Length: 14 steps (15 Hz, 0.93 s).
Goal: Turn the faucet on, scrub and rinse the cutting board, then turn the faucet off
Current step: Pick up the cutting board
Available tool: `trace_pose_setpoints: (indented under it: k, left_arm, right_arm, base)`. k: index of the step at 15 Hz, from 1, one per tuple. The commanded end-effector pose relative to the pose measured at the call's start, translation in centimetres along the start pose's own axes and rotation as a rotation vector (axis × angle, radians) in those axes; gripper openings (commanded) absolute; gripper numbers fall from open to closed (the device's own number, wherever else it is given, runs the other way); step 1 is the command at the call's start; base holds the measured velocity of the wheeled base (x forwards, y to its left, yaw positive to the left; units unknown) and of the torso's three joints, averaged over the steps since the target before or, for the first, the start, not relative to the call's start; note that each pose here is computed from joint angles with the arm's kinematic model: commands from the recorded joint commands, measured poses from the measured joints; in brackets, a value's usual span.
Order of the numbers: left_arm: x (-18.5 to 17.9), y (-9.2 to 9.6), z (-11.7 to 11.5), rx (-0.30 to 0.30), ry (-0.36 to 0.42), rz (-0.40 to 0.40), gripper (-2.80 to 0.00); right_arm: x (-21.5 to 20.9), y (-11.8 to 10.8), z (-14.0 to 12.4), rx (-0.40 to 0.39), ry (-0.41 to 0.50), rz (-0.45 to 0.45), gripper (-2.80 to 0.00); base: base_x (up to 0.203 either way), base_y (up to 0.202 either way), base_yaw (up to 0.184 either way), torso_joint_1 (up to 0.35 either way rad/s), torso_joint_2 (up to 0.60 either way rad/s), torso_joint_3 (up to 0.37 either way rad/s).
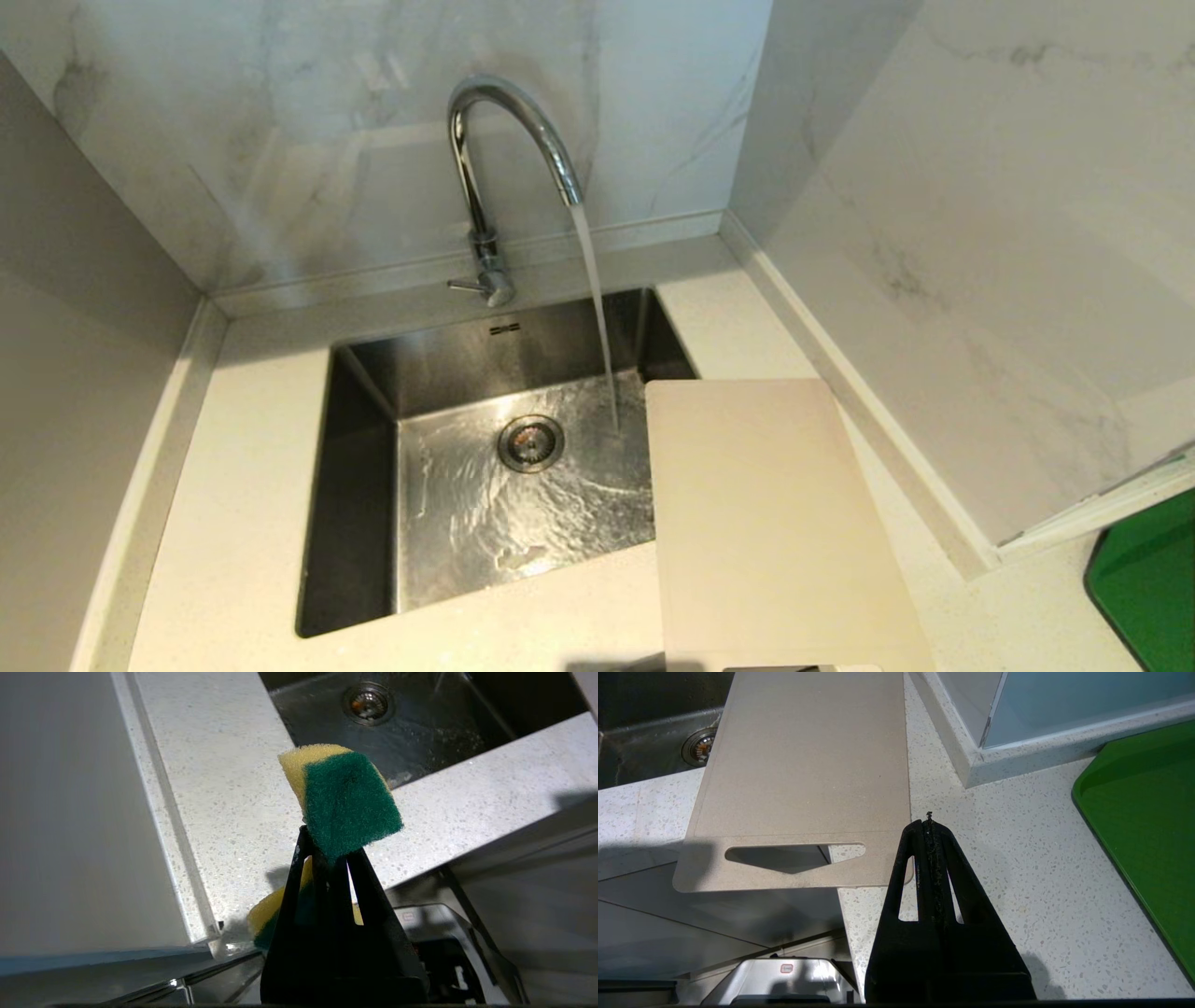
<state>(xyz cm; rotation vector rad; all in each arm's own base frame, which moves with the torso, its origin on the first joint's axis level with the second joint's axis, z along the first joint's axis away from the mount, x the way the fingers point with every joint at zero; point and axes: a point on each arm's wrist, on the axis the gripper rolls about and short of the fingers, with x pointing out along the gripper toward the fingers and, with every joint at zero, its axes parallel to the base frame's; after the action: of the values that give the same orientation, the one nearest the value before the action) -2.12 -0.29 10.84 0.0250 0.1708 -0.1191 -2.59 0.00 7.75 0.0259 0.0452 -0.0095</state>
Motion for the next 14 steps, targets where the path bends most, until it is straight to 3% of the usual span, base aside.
trace_pose_setpoints:
  k: [1, 5, 8, 14]
  left_arm:
    - [-0.5, -0.1, -1.4, 0.014, -0.062, 0.016, -2.8]
    - [-0.2, 0.1, -3.0, 0.054, -0.102, 0.1, -2.8]
    - [0.3, 0.2, -3.0, 0.062, -0.201, 0.128, -2.8]
    - [0.4, 0.2, -3.4, 0.029, -0.16, 0.123, -2.8]
  right_arm:
    - [0.0, 0.0, 0.0, 0.0, 0.001, 0.0, -2.8]
    - [0.0, 0.0, 0.0, 0.0, 0.0, 0.0, -2.8]
    - [0.0, 0.0, 0.0, 0.0, 0.001, 0.0, -2.8]
    - [0.0, 0.0, 0.0, 0.0, -0.001, 0.0, -2.8]
  base:
    - [0.0, 0.0, 0.0, 0.0, 0.0, 0.0]
    - [0.0, 0.0, 0.0, 0.0, 0.0, 0.0]
    - [0.0, 0.0, 0.0, 0.0, 0.0, 0.0]
    - [0.0, 0.0, 0.0, 0.0, 0.0, 0.0]
